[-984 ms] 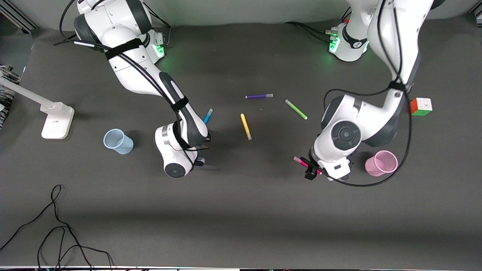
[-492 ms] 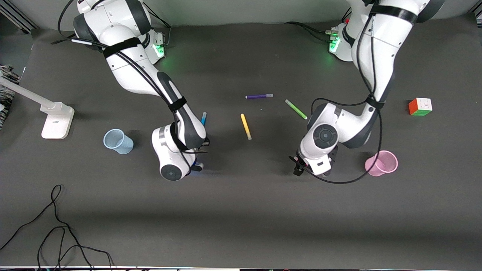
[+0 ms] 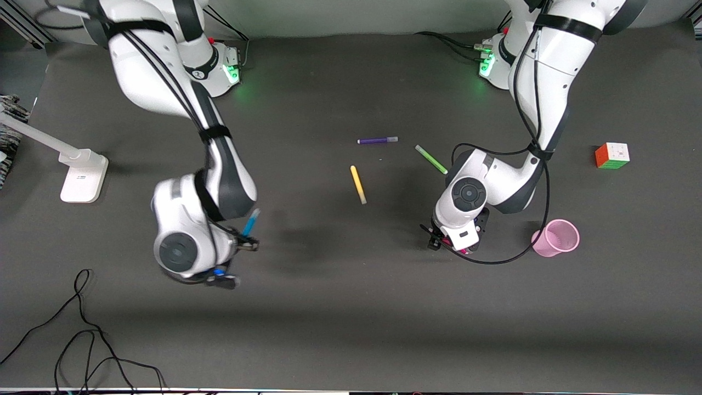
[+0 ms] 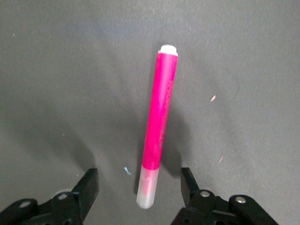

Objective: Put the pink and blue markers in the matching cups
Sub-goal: 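Carry the blue marker to the blue cup while the left gripper lifts pink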

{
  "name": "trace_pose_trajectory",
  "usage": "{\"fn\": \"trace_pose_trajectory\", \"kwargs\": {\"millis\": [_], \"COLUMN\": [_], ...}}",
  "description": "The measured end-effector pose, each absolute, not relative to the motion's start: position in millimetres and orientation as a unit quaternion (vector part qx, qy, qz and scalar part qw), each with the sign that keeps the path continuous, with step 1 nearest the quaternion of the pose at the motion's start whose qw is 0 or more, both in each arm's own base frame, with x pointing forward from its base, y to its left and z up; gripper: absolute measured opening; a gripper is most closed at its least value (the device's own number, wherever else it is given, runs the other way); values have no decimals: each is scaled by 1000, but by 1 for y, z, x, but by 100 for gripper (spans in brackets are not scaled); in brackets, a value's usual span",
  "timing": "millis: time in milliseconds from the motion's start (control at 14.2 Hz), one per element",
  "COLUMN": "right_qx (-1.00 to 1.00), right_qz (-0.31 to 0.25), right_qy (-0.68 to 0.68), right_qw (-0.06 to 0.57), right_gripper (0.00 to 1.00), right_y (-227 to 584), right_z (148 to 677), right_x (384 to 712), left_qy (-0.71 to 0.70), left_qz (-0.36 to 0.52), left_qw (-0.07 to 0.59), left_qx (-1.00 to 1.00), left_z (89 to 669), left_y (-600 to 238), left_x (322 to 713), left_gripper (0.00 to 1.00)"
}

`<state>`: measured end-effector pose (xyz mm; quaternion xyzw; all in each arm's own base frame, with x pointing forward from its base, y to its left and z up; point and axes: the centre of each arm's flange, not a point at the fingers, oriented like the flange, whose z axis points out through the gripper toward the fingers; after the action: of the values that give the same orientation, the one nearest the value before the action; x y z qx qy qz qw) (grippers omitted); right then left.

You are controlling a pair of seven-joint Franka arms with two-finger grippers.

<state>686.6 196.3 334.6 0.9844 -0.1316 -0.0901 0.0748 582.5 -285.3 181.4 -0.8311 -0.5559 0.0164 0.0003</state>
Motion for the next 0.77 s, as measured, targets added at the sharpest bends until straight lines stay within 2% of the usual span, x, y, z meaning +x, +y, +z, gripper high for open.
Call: {"fn": "trace_pose_trajectory", "kwargs": {"millis": [141, 211, 281, 492, 773], "right_qx": [984, 982, 981, 977, 983], "right_qz": [-28, 1, 27, 90, 74], "right_qy": [-153, -164, -171, -181, -160], "right_qw": [88, 91, 92, 72, 58], "right_gripper": [17, 17, 17, 17, 17], "right_y": [153, 128, 105, 38, -1], "right_z": [368, 381, 392, 416, 409], "right_x": [696, 695, 690, 645, 569], "left_qy": [-560, -560, -560, -560, -561], "left_qz": [11, 10, 10, 6, 5], "left_qw": [-2, -2, -2, -8, -10], "left_qx": [-829, -828, -828, -828, -828], "left_z": [180, 178, 177, 179, 181], "left_y": [-279, -277, -277, -278, -277], "left_x": [587, 587, 587, 589, 591], "left_gripper": [60, 60, 52, 17, 18]}}
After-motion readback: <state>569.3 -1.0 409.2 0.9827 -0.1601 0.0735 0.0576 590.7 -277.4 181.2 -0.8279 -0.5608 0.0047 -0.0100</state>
